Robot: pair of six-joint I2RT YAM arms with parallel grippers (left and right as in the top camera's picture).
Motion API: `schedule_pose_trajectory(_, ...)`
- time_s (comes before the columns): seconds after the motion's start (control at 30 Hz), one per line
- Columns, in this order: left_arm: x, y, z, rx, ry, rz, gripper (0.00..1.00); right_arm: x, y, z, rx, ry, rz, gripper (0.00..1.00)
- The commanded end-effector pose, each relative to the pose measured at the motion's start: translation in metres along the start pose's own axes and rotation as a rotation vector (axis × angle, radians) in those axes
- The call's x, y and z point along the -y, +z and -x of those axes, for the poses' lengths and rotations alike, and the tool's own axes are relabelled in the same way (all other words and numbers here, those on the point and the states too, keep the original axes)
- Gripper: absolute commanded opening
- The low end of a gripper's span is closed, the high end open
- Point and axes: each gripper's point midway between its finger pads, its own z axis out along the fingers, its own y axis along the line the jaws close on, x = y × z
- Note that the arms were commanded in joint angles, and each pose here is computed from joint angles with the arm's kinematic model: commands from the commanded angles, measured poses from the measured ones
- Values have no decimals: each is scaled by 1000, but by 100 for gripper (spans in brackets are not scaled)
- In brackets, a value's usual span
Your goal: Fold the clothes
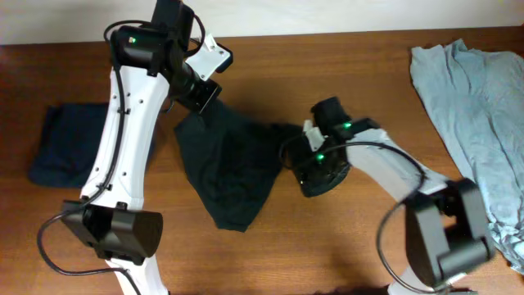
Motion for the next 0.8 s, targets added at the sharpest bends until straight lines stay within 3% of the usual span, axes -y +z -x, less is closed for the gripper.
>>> schedule_pose_trajectory(0.0,2,-14,4,33,-2,20,1,6,27,-9,-56,-49,-82,67)
schedule_pose_trajectory(0.03,3,-14,4,33,-1,19,1,5,31,-11,-65,-53,-88,67)
schedule_pose_trajectory(0.1,3,-14,4,33,-1,19,1,8,41,-18,-102,-58,-111,56)
schedule_pose_trajectory(0.17,3,-14,4,33,-1,20,0,9,44,-21,-117,-56,-113,33)
schedule_pose_trajectory(0.2,3,-14,4,34,-1,20,1,11,44,-21,-116,-34,-123,14)
schedule_pose_trajectory(0.23,3,-14,4,34,-1,20,1,15,42,-21,-114,-5,-149,5)
schedule_pose_trajectory(0.33,2,-14,4,35,-1,21,1,42,13,-18,-76,100,-309,4)
schedule_pose_trajectory(0.47,-1,-19,3,38,-3,45,1,84,-77,-11,76,293,-524,4)
schedule_pose_trajectory(0.6,-8,-30,4,59,-35,105,0,107,-157,-10,274,450,-513,4)
schedule_pose_trajectory(0.77,-4,-58,6,126,-27,135,1,121,-202,-25,388,527,-500,4)
